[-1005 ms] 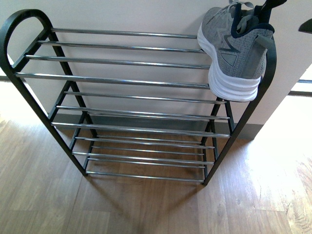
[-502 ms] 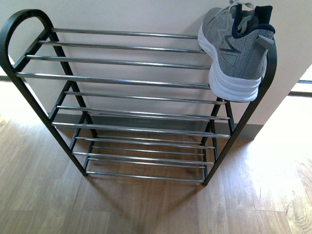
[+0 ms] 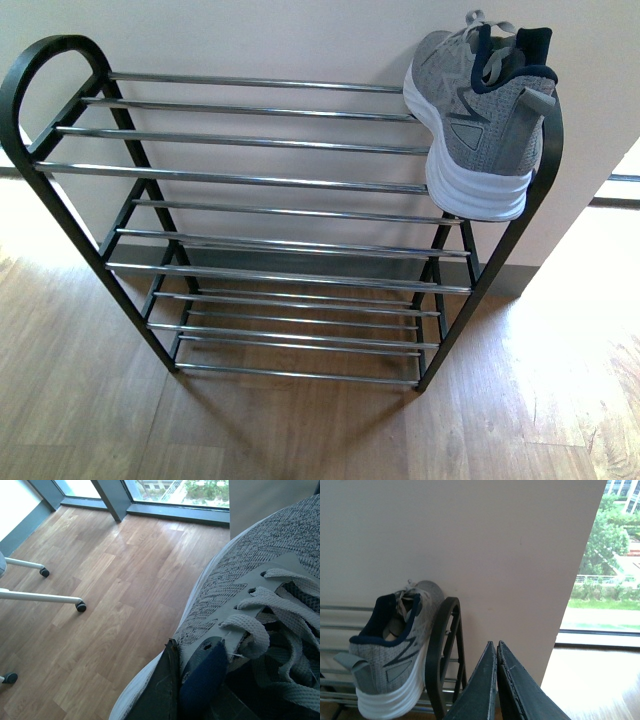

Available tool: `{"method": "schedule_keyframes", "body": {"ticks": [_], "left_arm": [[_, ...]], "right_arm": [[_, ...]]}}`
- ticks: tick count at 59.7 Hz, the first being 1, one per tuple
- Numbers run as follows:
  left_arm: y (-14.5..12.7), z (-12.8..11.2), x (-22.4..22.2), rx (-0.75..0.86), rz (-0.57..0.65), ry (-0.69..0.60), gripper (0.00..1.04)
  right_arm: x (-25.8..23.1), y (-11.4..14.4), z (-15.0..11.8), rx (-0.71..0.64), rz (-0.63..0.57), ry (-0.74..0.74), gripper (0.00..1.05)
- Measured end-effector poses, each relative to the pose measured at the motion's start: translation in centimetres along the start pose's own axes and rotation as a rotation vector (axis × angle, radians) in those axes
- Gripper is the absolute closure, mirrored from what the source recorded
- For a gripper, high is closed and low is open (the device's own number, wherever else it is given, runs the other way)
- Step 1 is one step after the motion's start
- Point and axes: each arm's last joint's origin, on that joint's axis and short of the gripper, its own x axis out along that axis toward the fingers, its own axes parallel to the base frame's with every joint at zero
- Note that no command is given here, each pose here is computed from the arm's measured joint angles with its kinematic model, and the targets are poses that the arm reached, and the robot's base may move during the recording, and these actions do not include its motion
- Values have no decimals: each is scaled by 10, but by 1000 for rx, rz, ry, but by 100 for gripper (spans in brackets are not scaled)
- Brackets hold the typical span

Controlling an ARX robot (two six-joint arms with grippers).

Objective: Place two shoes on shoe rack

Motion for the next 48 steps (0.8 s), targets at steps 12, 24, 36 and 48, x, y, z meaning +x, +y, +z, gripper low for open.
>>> {"method": "schedule_keyframes", "body": {"ticks": [12,24,36,48], "left_arm": [[0,0,0,0,-1,0,104],[0,0,0,0,-1,0,104],[0,0,0,0,-1,0,104],[0,0,0,0,-1,0,104]], "right_arm": [[-18,0,-8,0,0,2,103],[-34,0,-14,0,0,2,103],[-42,0,-21,-2,1,-6,103],[-50,0,-17,-2,0,-21,103]]}}
